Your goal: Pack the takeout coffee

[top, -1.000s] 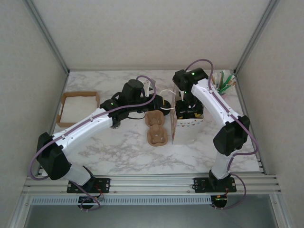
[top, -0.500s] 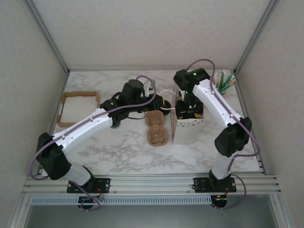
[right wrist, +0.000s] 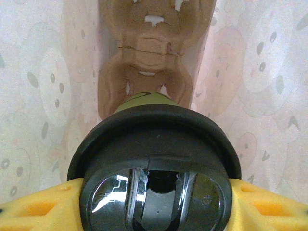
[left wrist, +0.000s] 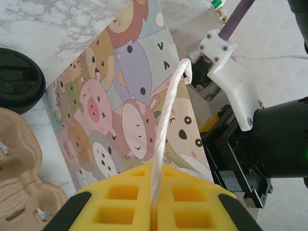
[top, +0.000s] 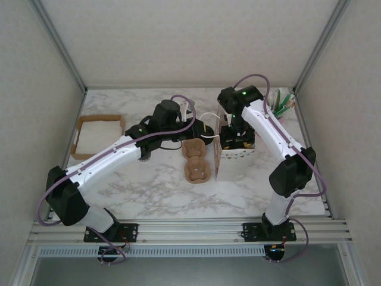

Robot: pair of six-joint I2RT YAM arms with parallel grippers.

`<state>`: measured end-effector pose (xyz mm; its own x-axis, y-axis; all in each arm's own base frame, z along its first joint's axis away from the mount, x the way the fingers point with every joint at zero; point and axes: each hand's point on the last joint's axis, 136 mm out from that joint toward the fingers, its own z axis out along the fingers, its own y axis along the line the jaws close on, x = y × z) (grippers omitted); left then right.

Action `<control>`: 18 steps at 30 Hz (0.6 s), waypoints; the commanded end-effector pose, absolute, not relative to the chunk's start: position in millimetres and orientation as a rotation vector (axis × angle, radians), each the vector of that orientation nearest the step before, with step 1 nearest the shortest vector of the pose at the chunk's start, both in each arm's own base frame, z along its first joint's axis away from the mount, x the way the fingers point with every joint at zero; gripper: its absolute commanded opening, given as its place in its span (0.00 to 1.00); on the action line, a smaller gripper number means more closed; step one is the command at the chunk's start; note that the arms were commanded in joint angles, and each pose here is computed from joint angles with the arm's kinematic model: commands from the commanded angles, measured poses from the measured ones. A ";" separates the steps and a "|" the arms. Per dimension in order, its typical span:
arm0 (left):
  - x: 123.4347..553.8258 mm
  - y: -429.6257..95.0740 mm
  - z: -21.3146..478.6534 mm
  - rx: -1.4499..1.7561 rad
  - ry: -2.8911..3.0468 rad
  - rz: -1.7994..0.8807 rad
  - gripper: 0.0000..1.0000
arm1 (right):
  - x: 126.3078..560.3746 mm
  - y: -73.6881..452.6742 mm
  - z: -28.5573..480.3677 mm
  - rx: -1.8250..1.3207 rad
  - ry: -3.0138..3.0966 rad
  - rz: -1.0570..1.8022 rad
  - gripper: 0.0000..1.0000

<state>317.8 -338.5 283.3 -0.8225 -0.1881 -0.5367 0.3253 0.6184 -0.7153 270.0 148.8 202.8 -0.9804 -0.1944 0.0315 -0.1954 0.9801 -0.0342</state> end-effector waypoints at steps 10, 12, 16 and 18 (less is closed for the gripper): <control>324.0 -335.7 291.4 0.109 2.241 -1.128 0.09 | 267.4 147.1 206.2 0.327 -3.103 0.036 0.64; 324.0 -335.6 291.8 0.108 2.240 -1.129 0.09 | 267.1 147.2 205.3 0.329 -3.100 0.036 0.64; 324.1 -335.1 291.1 0.108 2.242 -1.124 0.09 | 267.9 147.1 205.6 0.327 -3.106 0.034 0.64; 324.0 -334.7 290.7 0.107 2.244 -1.121 0.09 | 268.0 147.6 205.5 0.330 -3.108 0.033 0.64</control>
<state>318.0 -337.9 282.6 -0.8229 -0.1886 -0.5359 0.3221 0.6221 -0.7136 272.6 150.3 201.1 -0.9782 -0.2065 0.0225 -0.2071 0.9778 -0.0308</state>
